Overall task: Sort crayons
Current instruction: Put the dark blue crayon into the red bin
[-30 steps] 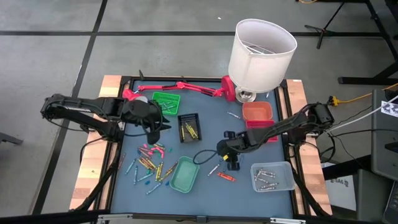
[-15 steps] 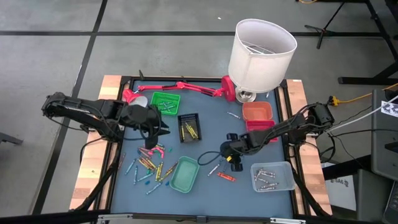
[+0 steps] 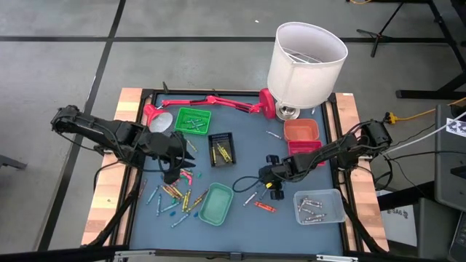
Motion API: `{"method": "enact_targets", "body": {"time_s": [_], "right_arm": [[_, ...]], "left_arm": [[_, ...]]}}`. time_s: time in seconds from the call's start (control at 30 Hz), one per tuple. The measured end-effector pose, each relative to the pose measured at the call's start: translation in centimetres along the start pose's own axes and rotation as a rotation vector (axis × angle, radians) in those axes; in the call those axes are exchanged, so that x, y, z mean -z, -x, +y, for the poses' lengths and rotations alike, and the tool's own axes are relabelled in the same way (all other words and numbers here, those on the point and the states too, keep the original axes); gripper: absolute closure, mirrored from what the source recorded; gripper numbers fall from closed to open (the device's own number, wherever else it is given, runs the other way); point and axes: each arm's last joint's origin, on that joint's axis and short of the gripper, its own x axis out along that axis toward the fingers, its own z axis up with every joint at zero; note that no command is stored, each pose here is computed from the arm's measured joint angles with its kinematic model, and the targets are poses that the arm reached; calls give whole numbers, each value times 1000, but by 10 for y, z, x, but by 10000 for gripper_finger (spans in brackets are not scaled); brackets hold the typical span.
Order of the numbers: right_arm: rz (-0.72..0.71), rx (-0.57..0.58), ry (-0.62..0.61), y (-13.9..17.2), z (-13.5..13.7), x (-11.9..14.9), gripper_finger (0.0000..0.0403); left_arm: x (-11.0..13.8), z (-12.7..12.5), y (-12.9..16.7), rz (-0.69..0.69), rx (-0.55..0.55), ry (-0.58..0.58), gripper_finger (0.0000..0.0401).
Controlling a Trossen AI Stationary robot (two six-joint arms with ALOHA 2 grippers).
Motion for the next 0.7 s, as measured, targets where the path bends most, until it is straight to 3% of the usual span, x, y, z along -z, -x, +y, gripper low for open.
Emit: {"method": "enact_targets", "body": {"time_s": [0.4,0.7], "right_arm": [[-3,9,-2,0,-1,0,385],[20,12,-1,6,0,-8,389]], "left_arm": [[20,-18,-11,153,-12,40,296],[35,-31,-46,282,-105,3,296]]}}
